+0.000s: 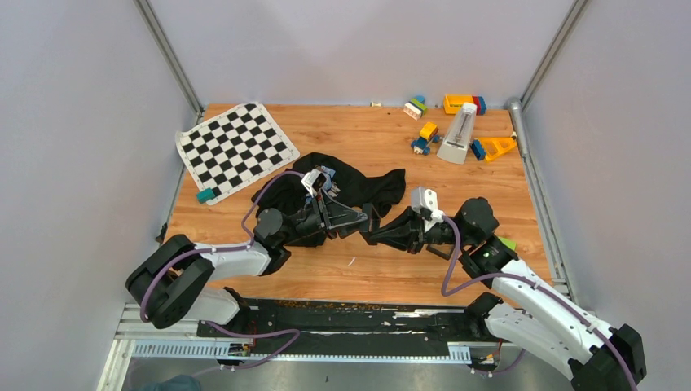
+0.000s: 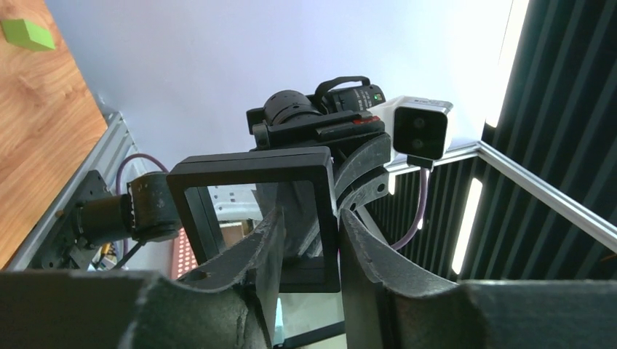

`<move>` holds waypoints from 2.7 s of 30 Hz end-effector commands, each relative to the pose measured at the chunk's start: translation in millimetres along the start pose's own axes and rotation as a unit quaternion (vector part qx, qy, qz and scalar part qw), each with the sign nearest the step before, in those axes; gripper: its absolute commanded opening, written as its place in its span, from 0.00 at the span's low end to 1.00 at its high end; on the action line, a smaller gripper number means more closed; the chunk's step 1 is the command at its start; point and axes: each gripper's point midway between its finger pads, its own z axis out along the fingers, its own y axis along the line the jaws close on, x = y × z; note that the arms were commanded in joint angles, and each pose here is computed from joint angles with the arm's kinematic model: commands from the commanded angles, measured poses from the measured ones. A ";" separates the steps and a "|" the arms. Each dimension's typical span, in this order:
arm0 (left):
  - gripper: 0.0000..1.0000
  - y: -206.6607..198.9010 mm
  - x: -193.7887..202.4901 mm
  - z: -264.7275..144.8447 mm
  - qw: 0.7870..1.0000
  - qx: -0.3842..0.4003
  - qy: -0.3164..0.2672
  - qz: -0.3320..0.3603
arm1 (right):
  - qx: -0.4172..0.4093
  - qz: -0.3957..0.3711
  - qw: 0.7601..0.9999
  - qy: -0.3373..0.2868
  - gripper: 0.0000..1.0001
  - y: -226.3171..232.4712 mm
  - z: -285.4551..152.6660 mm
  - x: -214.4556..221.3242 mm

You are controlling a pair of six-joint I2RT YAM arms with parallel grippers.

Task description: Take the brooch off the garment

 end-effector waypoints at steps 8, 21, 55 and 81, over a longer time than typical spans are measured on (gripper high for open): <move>0.19 -25.1 2.6 1.8 1.000 0.026 -0.002 0.018 | -0.004 -0.039 0.999 -0.001 0.00 -0.6 0.0 4.2; 0.00 -11.2 -2.5 -1.1 0.996 -0.010 -0.018 0.090 | 0.119 0.134 0.983 -0.048 0.48 -21.0 -9.2 -13.8; 0.14 11.9 -0.7 9.3 0.994 0.034 0.022 0.104 | 0.175 0.501 0.845 -0.069 0.10 -28.1 -1.6 5.1; 0.06 19.4 10.6 7.2 0.987 -0.043 0.070 0.137 | 0.154 0.512 0.845 -0.029 0.00 -21.6 -4.0 6.2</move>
